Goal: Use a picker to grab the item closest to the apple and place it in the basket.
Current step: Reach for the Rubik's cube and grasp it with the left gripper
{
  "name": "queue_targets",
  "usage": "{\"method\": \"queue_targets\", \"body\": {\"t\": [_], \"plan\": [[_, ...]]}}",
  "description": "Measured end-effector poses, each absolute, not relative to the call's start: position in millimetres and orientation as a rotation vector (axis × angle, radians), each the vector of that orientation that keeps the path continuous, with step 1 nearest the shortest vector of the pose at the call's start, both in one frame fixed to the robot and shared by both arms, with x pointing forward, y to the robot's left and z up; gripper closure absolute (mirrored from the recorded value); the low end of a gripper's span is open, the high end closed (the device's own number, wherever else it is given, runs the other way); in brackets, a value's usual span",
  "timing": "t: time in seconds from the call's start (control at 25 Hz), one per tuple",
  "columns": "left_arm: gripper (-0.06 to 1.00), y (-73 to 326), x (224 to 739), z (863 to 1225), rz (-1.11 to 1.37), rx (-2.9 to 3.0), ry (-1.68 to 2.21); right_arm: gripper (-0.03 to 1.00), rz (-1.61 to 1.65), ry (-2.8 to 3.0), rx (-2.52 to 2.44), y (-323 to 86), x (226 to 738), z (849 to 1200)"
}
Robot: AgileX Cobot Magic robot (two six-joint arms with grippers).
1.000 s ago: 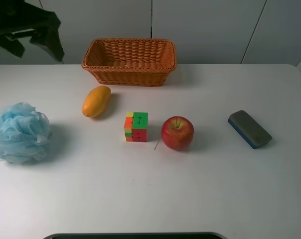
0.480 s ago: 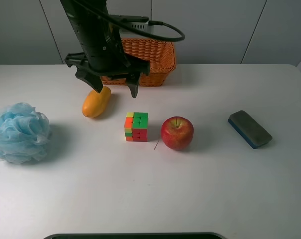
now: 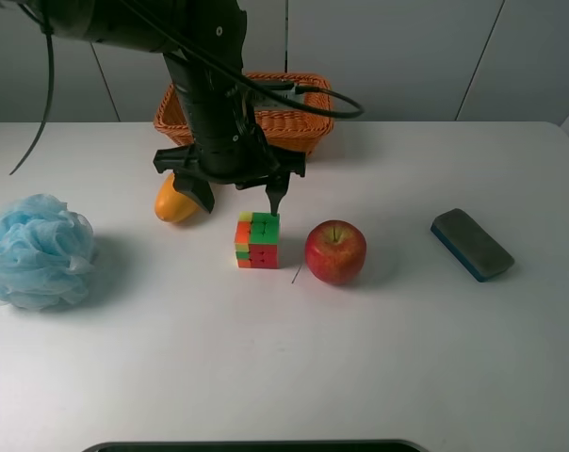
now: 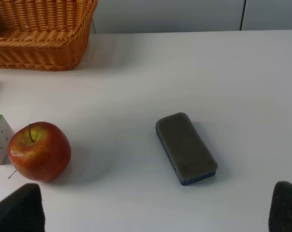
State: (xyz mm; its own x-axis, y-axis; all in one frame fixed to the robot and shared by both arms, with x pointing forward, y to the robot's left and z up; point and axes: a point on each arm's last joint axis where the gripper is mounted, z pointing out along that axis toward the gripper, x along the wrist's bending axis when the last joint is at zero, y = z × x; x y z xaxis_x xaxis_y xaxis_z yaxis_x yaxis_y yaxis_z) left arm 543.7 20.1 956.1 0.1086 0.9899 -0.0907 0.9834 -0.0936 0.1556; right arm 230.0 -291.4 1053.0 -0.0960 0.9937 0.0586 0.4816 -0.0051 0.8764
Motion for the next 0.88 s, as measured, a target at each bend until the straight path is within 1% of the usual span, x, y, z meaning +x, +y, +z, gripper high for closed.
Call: {"method": "queue_targets", "body": {"t": [0.44, 0.64, 0.88], "plan": [[0.20, 7.9, 552.0, 925.9, -0.007, 2.187, 2.044, 0.27, 1.035, 1.643, 1.544, -291.4, 230.0, 1053.0], [0.20, 6.1, 553.2, 918.0, -0.015, 2.189, 2.054, 0.27, 1.035, 1.643, 1.544, -291.4, 230.0, 1053.0], [0.20, 4.8, 553.3, 899.5, -0.033, 2.209, 2.087, 0.27, 1.035, 1.643, 1.544, -291.4, 230.0, 1053.0]]}}
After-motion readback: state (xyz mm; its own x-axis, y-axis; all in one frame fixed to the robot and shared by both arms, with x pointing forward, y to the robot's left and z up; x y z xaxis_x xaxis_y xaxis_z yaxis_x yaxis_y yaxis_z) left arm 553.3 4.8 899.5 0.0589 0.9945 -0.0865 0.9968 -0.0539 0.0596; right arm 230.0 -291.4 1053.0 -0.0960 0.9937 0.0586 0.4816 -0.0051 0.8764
